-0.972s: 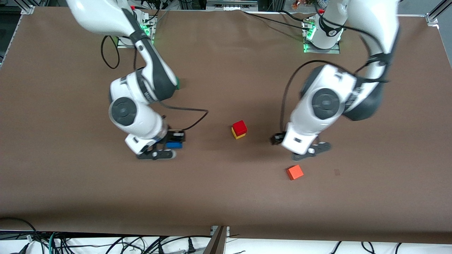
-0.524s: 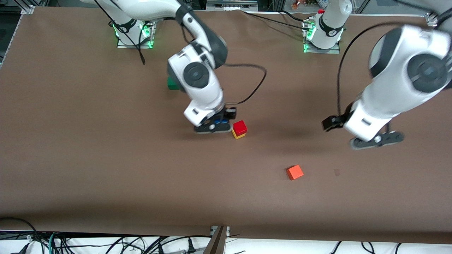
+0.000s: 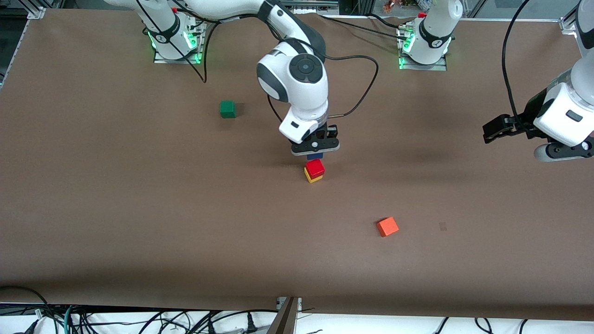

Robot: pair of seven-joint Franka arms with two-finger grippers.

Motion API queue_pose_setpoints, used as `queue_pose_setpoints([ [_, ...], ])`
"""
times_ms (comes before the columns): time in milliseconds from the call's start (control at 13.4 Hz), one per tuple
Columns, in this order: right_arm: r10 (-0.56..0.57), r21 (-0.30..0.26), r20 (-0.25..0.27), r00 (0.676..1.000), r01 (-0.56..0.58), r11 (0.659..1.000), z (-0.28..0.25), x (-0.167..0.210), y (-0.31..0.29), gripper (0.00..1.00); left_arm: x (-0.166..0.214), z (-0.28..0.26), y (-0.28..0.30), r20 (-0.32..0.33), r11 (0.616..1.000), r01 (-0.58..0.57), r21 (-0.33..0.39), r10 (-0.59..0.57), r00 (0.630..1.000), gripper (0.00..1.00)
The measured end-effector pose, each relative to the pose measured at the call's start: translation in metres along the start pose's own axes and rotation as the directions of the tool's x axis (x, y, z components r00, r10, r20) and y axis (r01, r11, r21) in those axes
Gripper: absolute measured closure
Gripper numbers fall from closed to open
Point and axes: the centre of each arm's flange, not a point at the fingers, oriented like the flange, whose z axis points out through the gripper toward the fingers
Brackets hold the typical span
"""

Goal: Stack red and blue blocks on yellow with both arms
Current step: 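Carry the blue cube over the red cube with the right gripper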

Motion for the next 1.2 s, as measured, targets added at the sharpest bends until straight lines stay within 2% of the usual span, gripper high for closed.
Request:
queue_pose_setpoints([
  [374,0.008,0.063,-0.093,0.996,-0.002,0.998,0.018,0.013,-0.002,0.44,0.002,0.016,0.003,0.06,1.0,-0.009,0.009,0.008,0.998,0.0],
  [598,-0.02,0.038,-0.118,0.993,0.024,0.999,0.031,0.013,-0.001,0.44,0.0,0.018,0.004,0.077,1.0,-0.012,0.005,0.012,0.997,0.0],
  [898,-0.033,0.016,-0.123,0.992,0.035,0.999,0.032,0.015,0.001,0.44,-0.006,0.016,0.003,0.091,1.0,-0.006,-0.021,0.008,0.996,0.0],
  [1197,-0.055,-0.008,-0.1,0.993,0.055,0.998,0.032,0.014,0.003,0.44,-0.016,0.019,-0.017,0.094,0.998,0.004,-0.057,0.001,0.996,0.0],
])
